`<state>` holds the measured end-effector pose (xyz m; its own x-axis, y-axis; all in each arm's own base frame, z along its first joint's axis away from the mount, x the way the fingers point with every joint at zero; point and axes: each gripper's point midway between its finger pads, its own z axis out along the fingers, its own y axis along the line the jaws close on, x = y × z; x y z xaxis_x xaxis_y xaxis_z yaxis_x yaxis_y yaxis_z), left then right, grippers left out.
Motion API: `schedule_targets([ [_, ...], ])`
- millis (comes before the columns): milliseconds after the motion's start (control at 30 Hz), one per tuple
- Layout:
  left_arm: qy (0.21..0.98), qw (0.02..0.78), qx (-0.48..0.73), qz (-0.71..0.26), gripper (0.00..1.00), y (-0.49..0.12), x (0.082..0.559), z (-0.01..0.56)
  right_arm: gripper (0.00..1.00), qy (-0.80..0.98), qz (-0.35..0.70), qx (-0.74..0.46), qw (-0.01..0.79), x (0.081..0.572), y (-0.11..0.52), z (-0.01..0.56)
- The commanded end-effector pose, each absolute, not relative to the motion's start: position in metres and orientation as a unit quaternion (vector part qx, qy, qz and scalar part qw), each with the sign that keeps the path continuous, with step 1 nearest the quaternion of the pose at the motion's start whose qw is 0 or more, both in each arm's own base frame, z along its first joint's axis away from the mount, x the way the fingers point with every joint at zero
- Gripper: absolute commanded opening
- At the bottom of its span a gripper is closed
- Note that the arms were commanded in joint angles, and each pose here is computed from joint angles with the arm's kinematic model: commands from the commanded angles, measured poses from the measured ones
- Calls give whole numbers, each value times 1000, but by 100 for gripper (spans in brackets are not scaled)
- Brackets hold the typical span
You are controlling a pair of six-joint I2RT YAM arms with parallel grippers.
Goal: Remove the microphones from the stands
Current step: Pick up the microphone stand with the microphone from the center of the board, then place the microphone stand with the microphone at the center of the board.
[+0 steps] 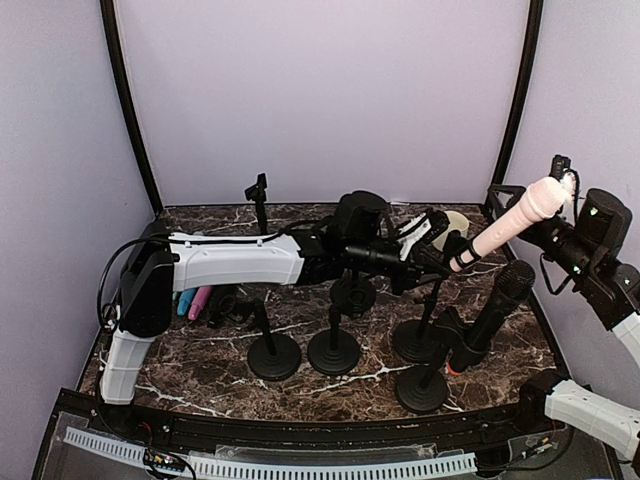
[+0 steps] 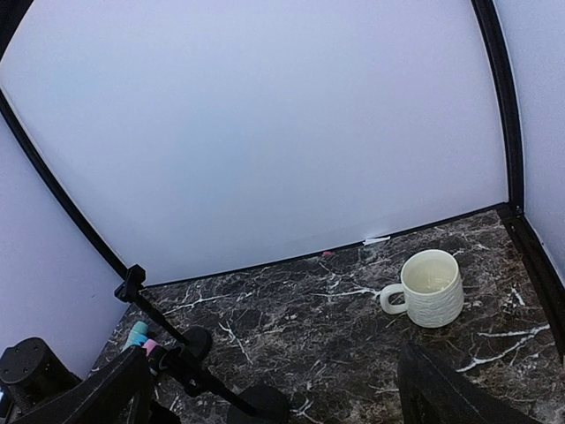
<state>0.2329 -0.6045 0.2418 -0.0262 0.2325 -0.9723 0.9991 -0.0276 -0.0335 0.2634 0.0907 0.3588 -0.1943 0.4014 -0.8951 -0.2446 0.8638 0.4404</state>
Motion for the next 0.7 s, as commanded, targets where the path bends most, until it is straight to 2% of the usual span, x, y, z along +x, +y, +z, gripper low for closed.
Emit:
schedule_targets([
  [0, 491, 560, 504, -438, 0, -601, 251, 350, 98, 718, 252, 57, 646, 262, 86, 367],
  [333, 485, 654, 429, -391, 0, -574, 275, 444, 98, 716, 250, 60, 649, 260, 84, 369],
  [667, 515, 699, 365, -335, 0, -495, 302, 509, 98, 716, 246, 62, 650, 261, 83, 369],
])
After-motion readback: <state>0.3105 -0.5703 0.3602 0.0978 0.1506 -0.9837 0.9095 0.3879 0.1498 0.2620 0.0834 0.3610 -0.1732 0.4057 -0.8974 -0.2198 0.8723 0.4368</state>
